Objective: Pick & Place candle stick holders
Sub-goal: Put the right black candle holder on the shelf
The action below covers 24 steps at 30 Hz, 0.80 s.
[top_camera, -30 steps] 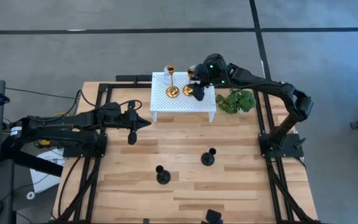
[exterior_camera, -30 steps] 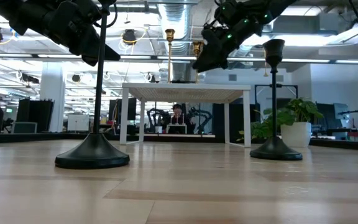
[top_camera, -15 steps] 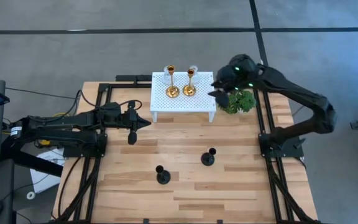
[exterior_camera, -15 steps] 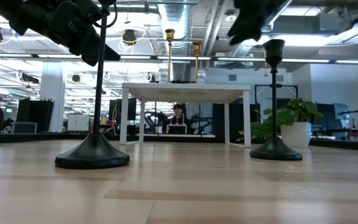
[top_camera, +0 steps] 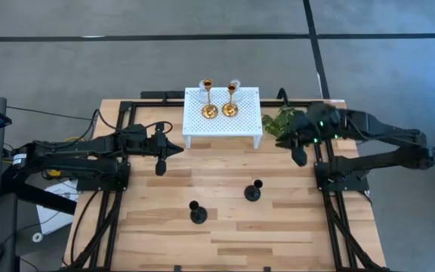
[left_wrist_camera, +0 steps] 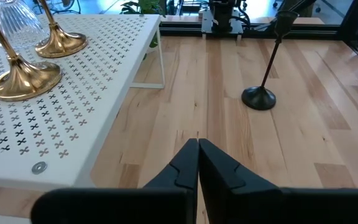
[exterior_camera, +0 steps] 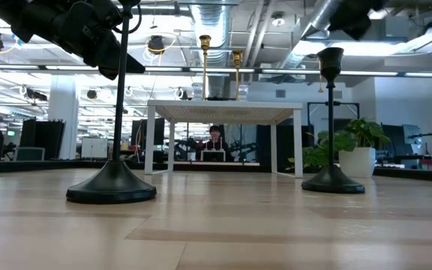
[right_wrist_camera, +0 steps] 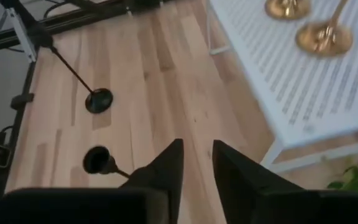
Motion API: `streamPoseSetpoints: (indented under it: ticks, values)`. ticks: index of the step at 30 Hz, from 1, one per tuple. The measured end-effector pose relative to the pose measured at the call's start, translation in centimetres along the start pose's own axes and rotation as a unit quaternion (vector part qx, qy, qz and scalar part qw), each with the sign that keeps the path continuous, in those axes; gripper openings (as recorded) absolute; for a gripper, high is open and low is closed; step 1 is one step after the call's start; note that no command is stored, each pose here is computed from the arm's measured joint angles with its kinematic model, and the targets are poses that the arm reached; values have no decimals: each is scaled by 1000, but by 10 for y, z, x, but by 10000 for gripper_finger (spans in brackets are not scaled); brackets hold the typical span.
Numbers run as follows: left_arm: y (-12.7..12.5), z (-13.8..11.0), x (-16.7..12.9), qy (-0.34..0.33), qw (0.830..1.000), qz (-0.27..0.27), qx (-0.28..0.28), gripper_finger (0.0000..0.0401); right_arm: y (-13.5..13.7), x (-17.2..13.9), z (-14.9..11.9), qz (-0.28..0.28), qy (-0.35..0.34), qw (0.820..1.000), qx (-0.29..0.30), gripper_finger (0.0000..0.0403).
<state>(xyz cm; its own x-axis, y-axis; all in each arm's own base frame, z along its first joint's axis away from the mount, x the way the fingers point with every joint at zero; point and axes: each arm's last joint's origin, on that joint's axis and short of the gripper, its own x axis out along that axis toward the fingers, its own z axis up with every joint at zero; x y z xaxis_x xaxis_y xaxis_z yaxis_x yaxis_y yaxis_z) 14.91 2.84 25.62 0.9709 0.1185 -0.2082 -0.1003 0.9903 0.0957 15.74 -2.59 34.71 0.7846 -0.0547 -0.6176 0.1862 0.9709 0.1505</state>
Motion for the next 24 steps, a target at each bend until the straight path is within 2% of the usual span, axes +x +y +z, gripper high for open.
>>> streamPoseSetpoints:
  ticks: [3, 6, 15, 20, 24]
  values:
    - [0, 0, 0, 0, 1000, 0, 0, 11, 5, 10, -26, -2, -9, 1000, 14, 67]
    - [0, 0, 0, 0, 1000, 0, 0, 11, 9, 24, -48, 18, -20, 999, 29, 64]
    - [0, 0, 0, 0, 1000, 0, 0, 11, 20, 80, -107, 69, 15, 996, 53, 63]
    - [0, 0, 0, 0, 1000, 0, 0, 11, 26, 102, -118, 85, 22, 995, 42, 72]
    - [0, 0, 0, 0, 1000, 0, 0, 11, 32, 115, -116, 93, 19, 995, 37, 101]
